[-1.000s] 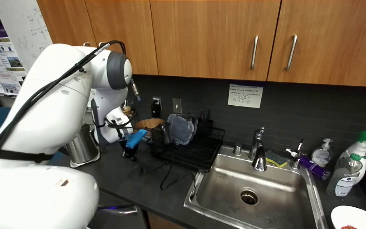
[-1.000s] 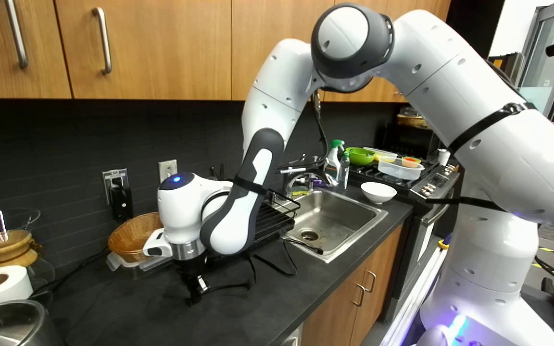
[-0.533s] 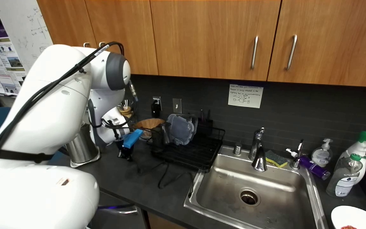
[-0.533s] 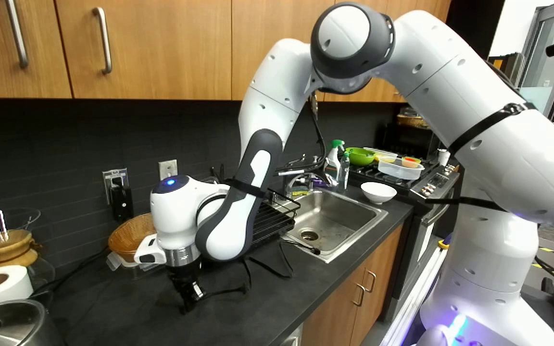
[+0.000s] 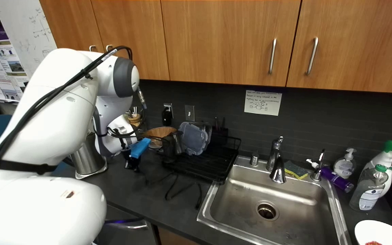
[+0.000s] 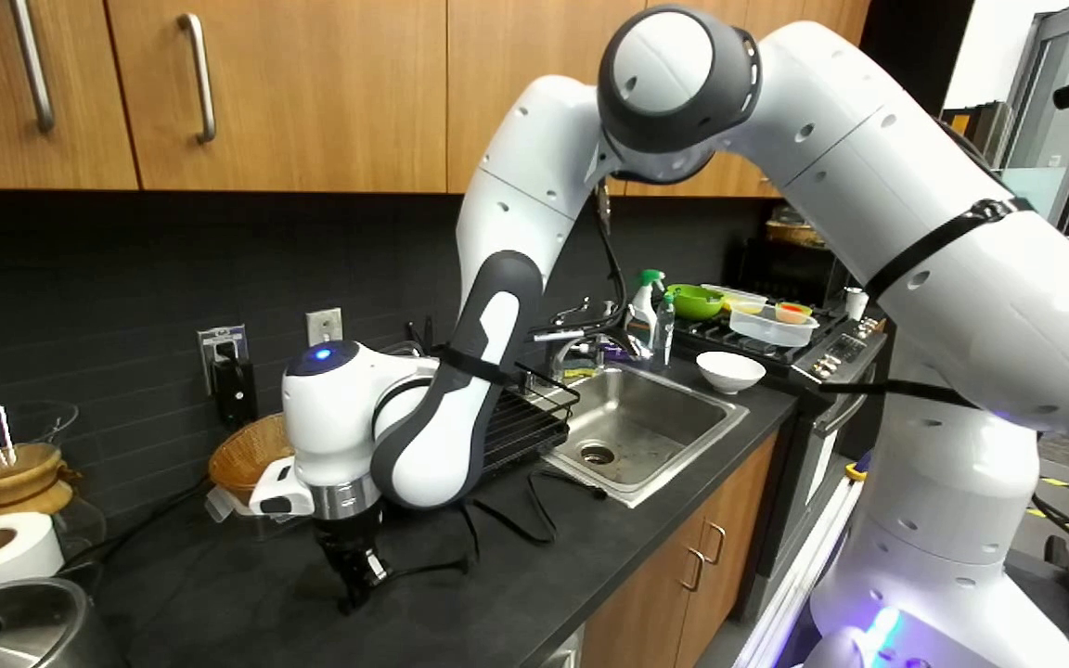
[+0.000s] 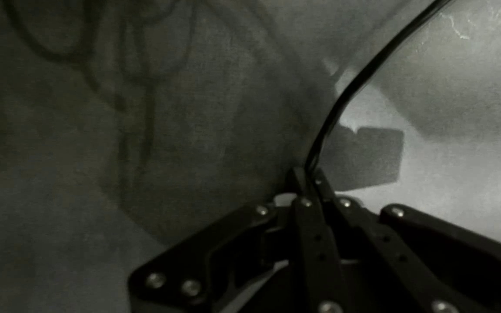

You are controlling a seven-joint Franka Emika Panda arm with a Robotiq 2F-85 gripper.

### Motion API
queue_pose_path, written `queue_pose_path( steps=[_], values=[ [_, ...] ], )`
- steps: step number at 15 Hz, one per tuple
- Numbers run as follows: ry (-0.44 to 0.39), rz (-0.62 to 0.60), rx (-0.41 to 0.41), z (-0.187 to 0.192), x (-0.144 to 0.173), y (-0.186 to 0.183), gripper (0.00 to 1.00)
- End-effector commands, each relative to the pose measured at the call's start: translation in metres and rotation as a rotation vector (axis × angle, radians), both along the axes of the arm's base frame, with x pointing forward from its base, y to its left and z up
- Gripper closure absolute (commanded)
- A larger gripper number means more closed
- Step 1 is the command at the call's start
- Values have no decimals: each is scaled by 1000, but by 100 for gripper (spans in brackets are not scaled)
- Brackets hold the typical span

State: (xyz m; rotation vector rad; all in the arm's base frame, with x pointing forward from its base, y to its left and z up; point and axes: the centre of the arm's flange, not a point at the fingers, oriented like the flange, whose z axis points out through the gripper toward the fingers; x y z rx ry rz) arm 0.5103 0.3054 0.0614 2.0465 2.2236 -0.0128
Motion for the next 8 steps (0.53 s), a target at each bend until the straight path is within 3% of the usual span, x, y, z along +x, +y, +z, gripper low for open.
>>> queue_pose_path(
  steps=[1, 8],
  values=[
    [10, 32, 2, -11, -1, 8, 99],
    [6, 53, 5, -11, -7, 17, 99]
  ],
)
